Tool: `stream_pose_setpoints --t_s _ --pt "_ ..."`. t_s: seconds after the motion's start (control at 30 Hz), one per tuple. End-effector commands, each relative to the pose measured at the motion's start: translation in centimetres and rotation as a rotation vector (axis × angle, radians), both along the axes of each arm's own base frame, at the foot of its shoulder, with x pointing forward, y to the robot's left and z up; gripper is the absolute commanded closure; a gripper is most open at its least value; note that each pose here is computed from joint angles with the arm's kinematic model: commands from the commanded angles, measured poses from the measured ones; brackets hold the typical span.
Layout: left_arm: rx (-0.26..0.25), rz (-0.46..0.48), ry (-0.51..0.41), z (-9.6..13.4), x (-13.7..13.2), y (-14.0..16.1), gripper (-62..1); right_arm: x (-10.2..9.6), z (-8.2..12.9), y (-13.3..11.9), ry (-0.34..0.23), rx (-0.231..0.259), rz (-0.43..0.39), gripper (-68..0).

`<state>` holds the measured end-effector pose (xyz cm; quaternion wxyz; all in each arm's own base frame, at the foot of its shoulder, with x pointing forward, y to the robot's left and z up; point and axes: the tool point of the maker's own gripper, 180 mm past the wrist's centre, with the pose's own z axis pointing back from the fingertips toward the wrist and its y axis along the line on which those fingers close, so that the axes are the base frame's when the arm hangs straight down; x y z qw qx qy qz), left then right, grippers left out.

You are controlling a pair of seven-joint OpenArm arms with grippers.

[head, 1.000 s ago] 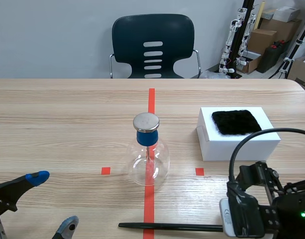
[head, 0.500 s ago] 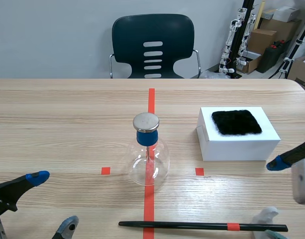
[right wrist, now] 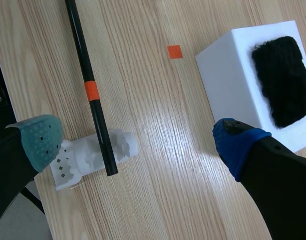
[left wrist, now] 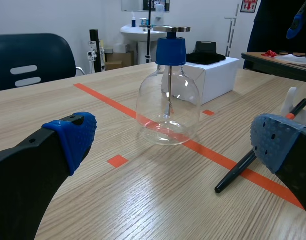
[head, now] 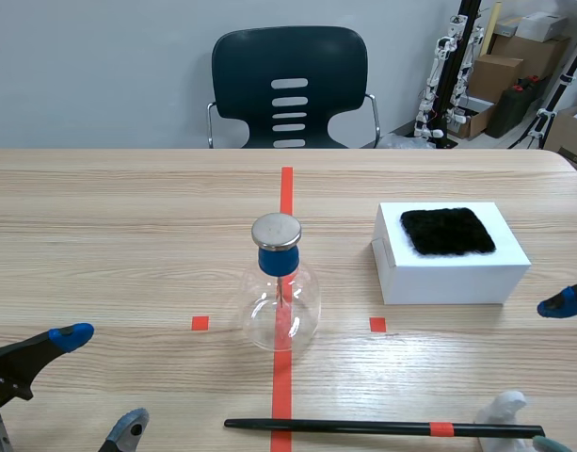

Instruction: Do the electroscope experiment. put the rod down on the box

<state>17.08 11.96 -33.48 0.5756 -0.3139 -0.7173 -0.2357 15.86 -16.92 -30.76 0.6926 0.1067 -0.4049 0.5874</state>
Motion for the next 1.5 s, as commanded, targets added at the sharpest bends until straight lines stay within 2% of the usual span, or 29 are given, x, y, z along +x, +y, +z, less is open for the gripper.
stream_pose_setpoints --t_s 0.0,0.4,0.53,1.47 --pt "-0.021 0.002 -0.022 0.61 0.28 -0.08 -62.3 0.26 0.41 0.4 -0.008 0.015 0.013 -62.2" --pt "-0.021 0.002 -0.022 0.6 0.28 -0.09 -62.3 0.26 0.36 0.35 -0.007 0.011 0.011 -62.2" --pt "-0.021 0.002 -0.022 0.6 0.28 -0.09 -62.3 0.27 0.07 0.04 0.0 -0.01 0.004 -62.2" --pt "-0.019 0.002 -0.021 0.57 0.28 -0.09 -62.3 0.27 0.09 0.06 -0.001 -0.009 0.004 -62.2"
